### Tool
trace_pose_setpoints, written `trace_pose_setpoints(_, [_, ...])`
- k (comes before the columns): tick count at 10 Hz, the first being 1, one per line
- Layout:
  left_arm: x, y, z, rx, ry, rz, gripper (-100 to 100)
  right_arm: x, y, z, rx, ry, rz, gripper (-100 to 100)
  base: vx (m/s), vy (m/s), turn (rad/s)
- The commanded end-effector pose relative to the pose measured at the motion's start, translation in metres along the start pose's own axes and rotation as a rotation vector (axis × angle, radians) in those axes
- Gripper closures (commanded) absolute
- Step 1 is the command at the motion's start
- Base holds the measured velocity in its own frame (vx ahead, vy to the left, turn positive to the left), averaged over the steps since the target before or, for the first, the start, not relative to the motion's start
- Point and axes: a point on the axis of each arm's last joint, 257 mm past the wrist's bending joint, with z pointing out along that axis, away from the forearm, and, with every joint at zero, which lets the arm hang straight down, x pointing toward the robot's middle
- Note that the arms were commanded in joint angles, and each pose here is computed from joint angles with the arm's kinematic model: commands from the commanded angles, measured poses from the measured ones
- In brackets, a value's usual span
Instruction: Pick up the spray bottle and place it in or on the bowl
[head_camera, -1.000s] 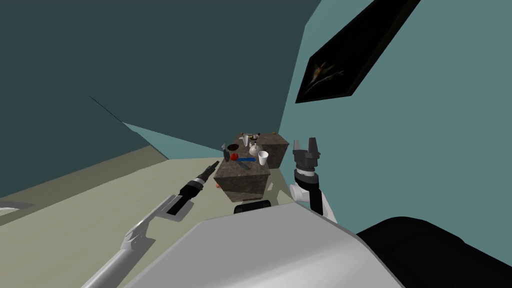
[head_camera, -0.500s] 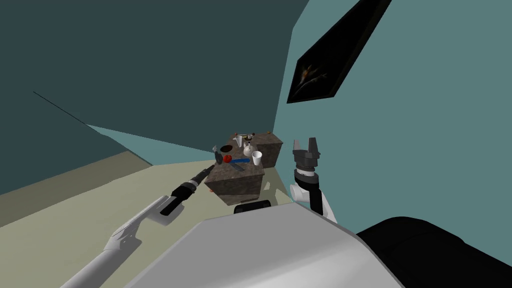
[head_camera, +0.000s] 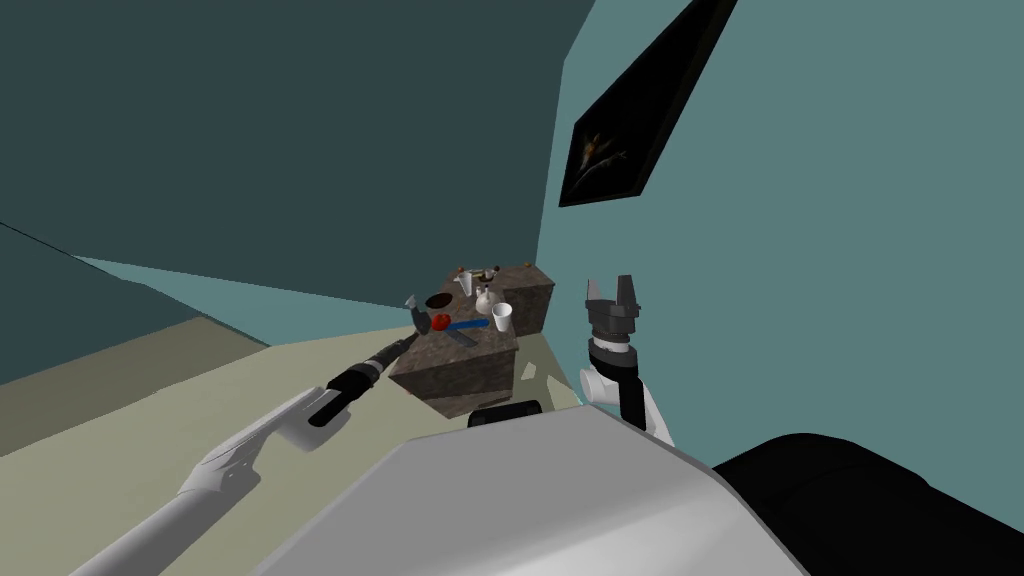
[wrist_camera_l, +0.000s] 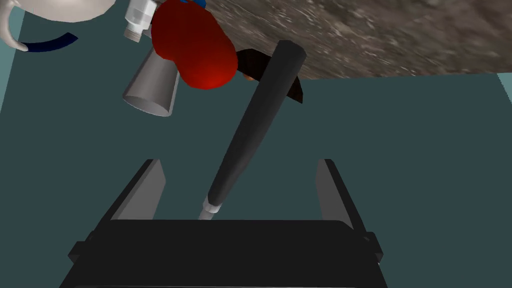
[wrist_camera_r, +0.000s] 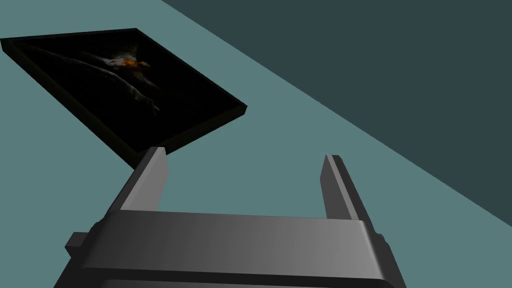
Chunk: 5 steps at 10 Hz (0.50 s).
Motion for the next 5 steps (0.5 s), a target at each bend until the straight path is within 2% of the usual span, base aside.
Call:
trace_pose_setpoints(1, [-0.008, 0.031, -0.007, -0.071, 0.012, 0.059, -100, 0.0, 0.0, 0.0, 0.0, 0.0, 0.0, 0, 0.019, -0.091, -0.259])
trace_pose_setpoints(2, [-0.011, 0.032, -0.008, -0.072, 0.013, 0.068, -100, 0.0, 0.0, 0.0, 0.0, 0.0, 0.0, 0, 0.016, -0.065, -0.067])
trace_pose_setpoints(3, [-0.02, 0.05, -0.011, -0.113, 0.018, 0.109, -100, 0.0, 0.0, 0.0, 0.0, 0.0, 0.0, 0, 0.01, -0.054, -0.101])
trace_pose_setpoints(5, [-0.039, 0.083, -0.018, -0.187, 0.025, 0.184, -100, 0.0, 0.0, 0.0, 0.0, 0.0, 0.0, 0, 0.016, -0.071, -0.23])
